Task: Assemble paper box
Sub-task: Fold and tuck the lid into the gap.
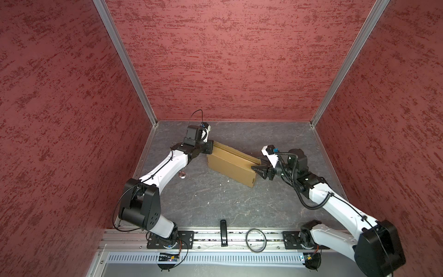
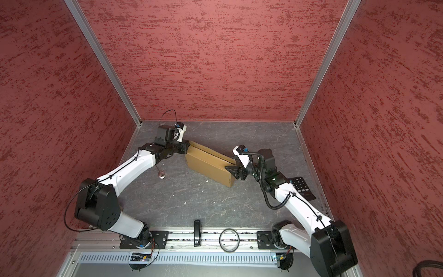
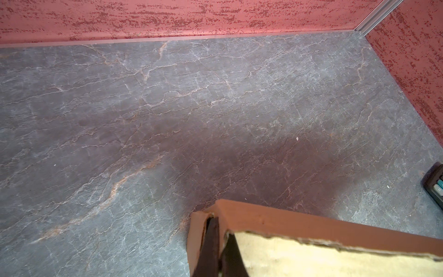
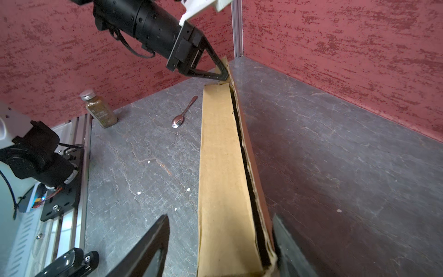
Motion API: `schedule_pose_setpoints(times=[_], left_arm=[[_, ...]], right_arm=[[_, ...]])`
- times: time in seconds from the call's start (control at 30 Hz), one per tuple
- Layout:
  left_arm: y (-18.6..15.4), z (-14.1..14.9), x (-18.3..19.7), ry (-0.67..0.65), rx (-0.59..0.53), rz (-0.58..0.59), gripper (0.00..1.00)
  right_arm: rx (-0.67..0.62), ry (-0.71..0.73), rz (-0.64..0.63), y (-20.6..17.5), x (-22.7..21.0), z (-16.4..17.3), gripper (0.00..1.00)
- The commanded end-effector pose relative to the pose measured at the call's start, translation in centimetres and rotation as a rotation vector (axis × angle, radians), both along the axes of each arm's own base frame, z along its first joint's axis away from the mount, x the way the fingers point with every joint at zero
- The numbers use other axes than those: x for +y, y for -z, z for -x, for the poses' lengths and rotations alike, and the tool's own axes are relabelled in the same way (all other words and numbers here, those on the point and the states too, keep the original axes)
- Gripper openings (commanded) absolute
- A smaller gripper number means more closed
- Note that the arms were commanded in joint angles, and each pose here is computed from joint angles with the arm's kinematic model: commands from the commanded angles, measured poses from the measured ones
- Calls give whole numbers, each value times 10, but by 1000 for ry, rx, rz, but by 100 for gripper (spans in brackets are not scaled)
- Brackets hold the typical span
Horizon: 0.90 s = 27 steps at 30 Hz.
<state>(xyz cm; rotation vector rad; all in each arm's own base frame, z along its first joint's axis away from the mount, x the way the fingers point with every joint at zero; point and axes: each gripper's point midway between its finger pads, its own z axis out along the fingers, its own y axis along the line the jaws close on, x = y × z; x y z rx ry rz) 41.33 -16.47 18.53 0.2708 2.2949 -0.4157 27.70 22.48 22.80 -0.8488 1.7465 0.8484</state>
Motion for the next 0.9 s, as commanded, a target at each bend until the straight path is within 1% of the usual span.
schedule_pose_setpoints(times=[0.0, 0.1, 0.23, 0.43, 0.57, 0.73, 0.87], left_arm=[[12, 3, 2, -3, 35, -34, 5], [11, 2, 3, -12, 28, -32, 5], [9, 2, 4, -21, 26, -26, 5], [10, 5, 4, -25, 25, -23, 5], [12, 6, 6, -31, 28, -23, 5], [12, 7, 5, -28, 25, -20, 5], [12, 10, 4, -22, 21, -16, 5]], right_arm=[[70, 72, -39, -7, -5, 0, 67], [118, 125, -41, -6, -11, -3, 64], [181, 179, -58, -7, -17, -1, 57], [272, 258, -57, -6, -28, 3, 55], [349, 286, -59, 1, -31, 7, 51], [363, 295, -74, 4, -29, 4, 48], [325, 300, -70, -3, -29, -4, 47]])
